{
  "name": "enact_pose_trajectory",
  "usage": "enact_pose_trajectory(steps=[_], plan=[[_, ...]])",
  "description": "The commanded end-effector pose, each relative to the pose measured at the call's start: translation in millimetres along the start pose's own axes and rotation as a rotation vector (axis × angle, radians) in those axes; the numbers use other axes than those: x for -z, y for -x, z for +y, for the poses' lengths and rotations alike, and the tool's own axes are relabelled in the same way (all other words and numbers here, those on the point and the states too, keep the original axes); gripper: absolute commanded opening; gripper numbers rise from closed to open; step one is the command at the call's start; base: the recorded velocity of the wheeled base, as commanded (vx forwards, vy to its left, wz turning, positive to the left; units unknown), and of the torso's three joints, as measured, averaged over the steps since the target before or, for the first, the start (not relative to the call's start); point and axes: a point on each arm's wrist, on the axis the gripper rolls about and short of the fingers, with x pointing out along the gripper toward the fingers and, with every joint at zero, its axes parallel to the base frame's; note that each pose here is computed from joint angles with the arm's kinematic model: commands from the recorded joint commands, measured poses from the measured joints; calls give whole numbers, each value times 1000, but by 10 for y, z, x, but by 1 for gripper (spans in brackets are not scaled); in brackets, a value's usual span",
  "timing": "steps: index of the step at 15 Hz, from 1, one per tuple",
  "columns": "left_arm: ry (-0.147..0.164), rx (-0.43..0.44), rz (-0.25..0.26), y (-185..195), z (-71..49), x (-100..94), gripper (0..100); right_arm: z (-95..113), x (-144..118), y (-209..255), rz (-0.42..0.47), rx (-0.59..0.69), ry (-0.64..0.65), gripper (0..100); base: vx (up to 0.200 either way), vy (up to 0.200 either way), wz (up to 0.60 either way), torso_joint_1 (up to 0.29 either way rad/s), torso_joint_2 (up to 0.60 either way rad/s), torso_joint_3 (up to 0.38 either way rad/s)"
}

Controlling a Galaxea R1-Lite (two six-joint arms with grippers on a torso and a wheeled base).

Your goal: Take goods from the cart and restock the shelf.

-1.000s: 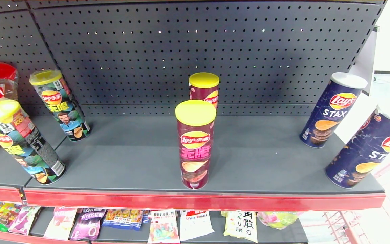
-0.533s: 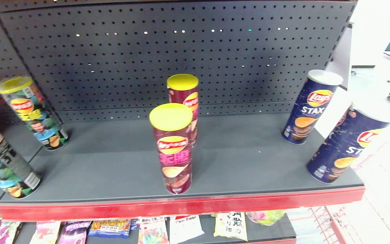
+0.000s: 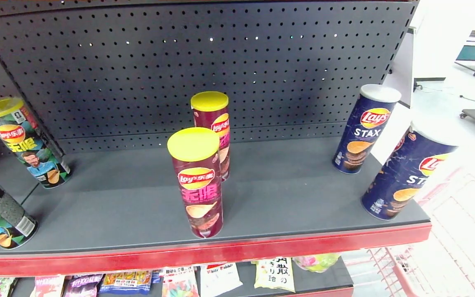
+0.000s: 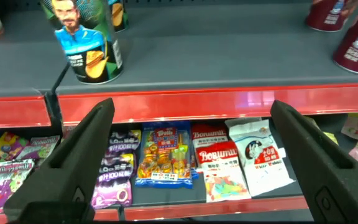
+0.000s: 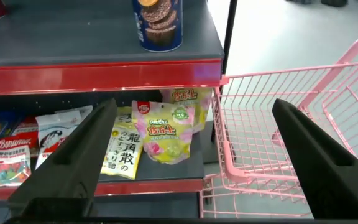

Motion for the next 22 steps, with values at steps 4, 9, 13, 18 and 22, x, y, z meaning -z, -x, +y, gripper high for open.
enact_pose_trajectory(steps=[4,9,13,18,22], plan=[[0,-1,0,0,0,0,100,0,-1,0,0,-2,0,100,0,0,150,1,2,2],[-2,-1,0,0,0,0,100,0,-1,0,0,-2,0,100,-40,0,0,0,0,0],[-2,0,0,0,0,0,100,0,-1,-1,0,0,-5,100,-100,0,0,5,-1,-1],[-2,0,0,0,0,0,100,0,-1,0,0,-2,-7,100,0,80,0,7,3,-1],[-2,0,0,0,0,0,100,0,-1,-1,0,0,-4,100,0,200,0,10,0,1]])
